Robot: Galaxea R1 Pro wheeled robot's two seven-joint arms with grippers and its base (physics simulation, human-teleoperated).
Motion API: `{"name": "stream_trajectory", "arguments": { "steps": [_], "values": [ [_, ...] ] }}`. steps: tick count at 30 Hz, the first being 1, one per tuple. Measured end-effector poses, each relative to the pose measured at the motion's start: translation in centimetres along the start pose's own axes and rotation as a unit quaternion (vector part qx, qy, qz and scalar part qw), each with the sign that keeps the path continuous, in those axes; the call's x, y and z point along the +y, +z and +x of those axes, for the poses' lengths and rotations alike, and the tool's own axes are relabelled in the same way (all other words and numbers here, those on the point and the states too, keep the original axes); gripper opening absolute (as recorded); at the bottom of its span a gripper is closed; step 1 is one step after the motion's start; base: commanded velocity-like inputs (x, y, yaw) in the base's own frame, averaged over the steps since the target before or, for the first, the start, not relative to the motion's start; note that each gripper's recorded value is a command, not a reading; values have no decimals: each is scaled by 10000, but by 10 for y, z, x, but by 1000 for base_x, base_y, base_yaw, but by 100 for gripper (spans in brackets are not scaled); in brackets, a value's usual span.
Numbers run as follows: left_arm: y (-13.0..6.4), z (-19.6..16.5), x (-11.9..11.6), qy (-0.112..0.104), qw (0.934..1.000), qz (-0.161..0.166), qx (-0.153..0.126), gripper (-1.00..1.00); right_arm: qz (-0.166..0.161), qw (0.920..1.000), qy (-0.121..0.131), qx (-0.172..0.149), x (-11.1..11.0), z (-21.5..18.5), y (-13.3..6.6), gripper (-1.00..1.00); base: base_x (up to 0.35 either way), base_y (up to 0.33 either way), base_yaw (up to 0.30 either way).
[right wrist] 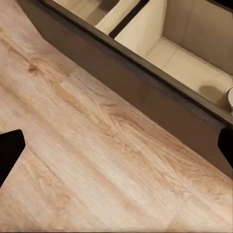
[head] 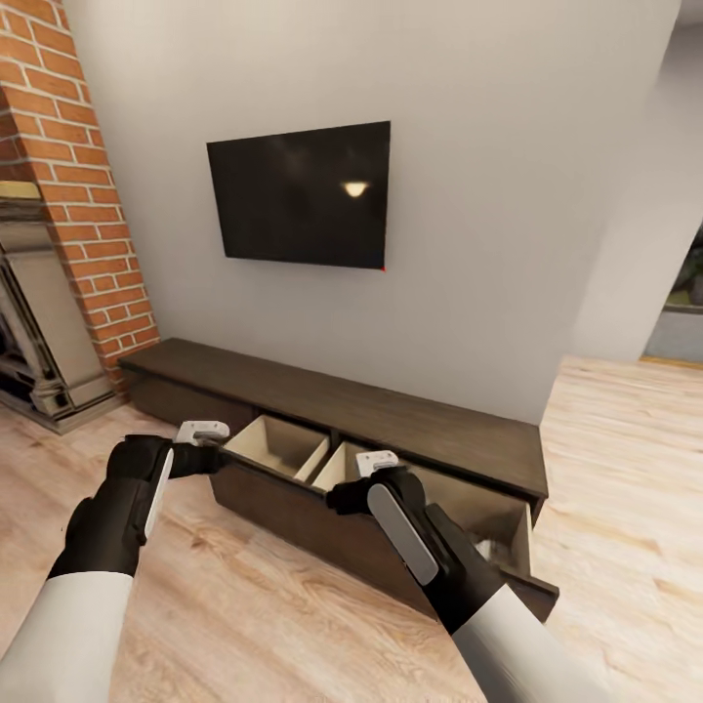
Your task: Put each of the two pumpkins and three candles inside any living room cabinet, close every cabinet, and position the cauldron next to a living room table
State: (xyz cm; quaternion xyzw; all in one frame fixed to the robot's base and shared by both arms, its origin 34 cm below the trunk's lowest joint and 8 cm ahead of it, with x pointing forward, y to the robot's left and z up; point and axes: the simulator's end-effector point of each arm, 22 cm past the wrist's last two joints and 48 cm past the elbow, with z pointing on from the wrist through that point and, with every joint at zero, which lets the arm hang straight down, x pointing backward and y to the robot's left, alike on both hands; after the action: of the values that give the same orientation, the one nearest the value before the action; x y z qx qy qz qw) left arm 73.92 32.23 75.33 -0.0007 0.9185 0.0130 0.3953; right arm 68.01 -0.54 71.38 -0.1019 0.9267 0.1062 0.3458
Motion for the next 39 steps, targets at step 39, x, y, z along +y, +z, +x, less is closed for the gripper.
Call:
{"name": "stream_trajectory", "arguments": {
  "steps": [39],
  "values": [
    [-31, -47, 25, -93, 9998, -157, 116, 100, -44, 9997, -204, 103, 16, -41, -35, 100, -78, 0, 273]
  ]
}}
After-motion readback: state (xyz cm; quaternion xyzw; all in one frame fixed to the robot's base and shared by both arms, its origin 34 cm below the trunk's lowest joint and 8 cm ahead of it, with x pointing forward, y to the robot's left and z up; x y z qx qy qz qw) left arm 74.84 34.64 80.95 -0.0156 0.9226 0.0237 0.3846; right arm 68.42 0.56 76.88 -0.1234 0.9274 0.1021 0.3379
